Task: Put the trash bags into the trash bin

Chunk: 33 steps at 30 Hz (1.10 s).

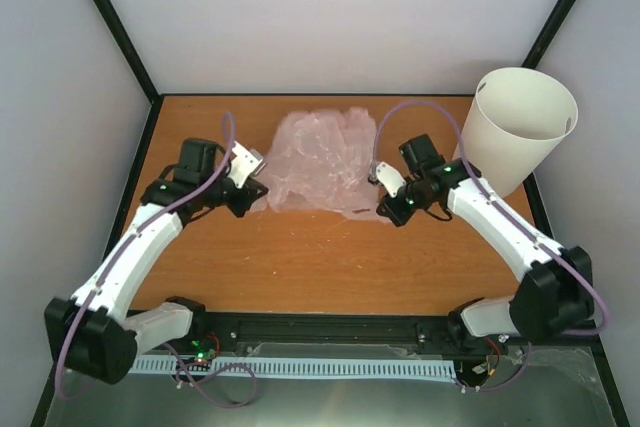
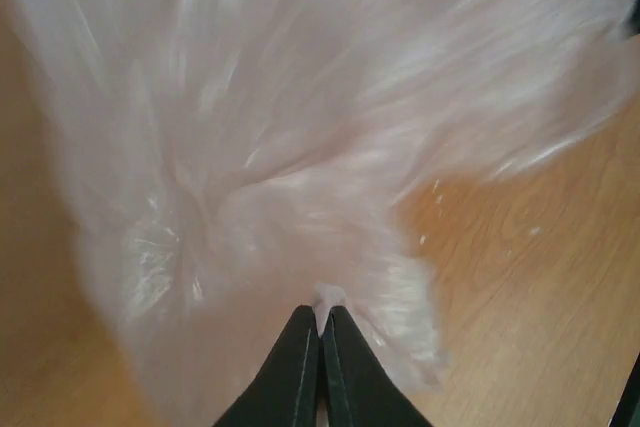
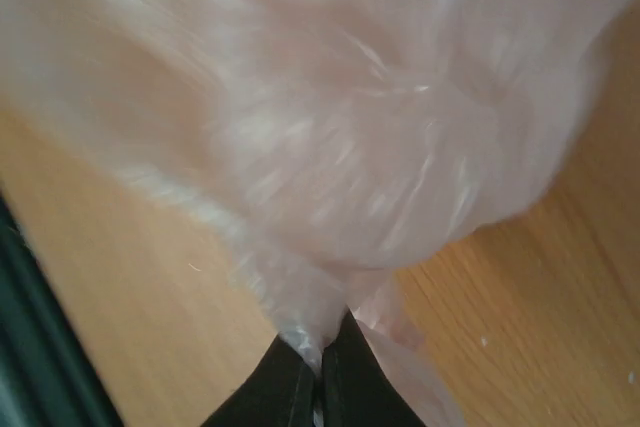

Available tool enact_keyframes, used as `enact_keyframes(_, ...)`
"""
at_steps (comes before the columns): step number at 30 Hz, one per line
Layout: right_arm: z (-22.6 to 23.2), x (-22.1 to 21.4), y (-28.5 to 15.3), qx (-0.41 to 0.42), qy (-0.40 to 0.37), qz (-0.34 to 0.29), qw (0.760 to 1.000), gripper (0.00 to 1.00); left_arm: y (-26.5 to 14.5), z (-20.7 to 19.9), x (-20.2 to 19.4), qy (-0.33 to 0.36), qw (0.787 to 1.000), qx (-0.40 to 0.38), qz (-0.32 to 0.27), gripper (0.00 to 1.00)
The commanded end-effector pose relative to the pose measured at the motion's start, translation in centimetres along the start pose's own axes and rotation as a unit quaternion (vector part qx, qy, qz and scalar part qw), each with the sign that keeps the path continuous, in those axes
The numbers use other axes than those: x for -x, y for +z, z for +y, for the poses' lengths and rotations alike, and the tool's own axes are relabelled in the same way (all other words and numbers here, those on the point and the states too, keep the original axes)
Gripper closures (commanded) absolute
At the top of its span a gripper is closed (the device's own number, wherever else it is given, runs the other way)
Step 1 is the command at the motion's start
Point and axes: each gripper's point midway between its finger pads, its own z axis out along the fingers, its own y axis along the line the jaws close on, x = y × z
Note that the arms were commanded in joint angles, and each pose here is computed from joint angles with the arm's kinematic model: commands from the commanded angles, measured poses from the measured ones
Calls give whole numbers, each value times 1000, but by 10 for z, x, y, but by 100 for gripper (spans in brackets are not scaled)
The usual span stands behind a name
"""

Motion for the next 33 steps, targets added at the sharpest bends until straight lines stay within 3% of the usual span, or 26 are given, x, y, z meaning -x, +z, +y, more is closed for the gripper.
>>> enact_keyframes(1, 59, 96, -128, 50, -69, -212, 974, 97, -99, -40, 106, 136, 975, 16, -173, 99)
enact_keyframes(4, 38, 170, -200, -37, -65, -329, 941, 97, -125, -26, 168, 137, 965, 57, -215, 99)
enact_keyframes(9, -59, 276, -278, -246, -44, -420, 873, 97, -145, 27, 285, 95, 950, 136, -264, 99)
enact_keyframes(12, -66, 319, -360, -275, -48, -507, 815, 97, -206, 20, 358, 143, 903, 173, -365, 99)
enact_keyframes(14, -32, 326, -407, -260, -96, -565, 777, 97, -251, -8, 379, 193, 863, 170, -435, 99)
enact_keyframes(15, -20, 324, -415, -255, -111, -572, 771, 97, -259, -15, 379, 206, 851, 169, -453, 99)
enact_keyframes(17, -8, 313, -397, -239, -121, -551, 790, 97, -269, -33, 355, 222, 840, 166, -467, 99)
enact_keyframes(19, -14, 282, -320, -218, -129, -483, 838, 97, -198, -14, 303, 210, 889, 139, -383, 99)
enact_keyframes(21, -34, 211, -190, -224, -135, -330, 907, 97, -104, 10, 201, 161, 952, 110, -235, 99)
enact_keyframes(22, -42, 164, -131, -215, -129, -242, 937, 97, -66, 16, 142, 143, 972, 95, -163, 99)
enact_keyframes(24, -35, 63, -43, -150, -117, -84, 978, 97, -24, 5, 43, 133, 987, 50, -70, 99)
enact_keyframes(26, 3, -3, -15, -53, -107, -8, 993, 97, -31, -17, 10, 140, 987, 27, -70, 99)
enact_keyframes(29, 43, 0, -42, 10, -100, -50, 994, 97, -69, -37, 32, 171, 976, 32, -128, 99)
enact_keyframes(31, 55, 37, -77, 14, -118, -126, 985, 97, -83, -36, 58, 177, 972, 45, -145, 99)
enact_keyframes(33, 46, 94, -124, -36, -117, -223, 967, 97, -103, -28, 105, 172, 966, 68, -179, 99)
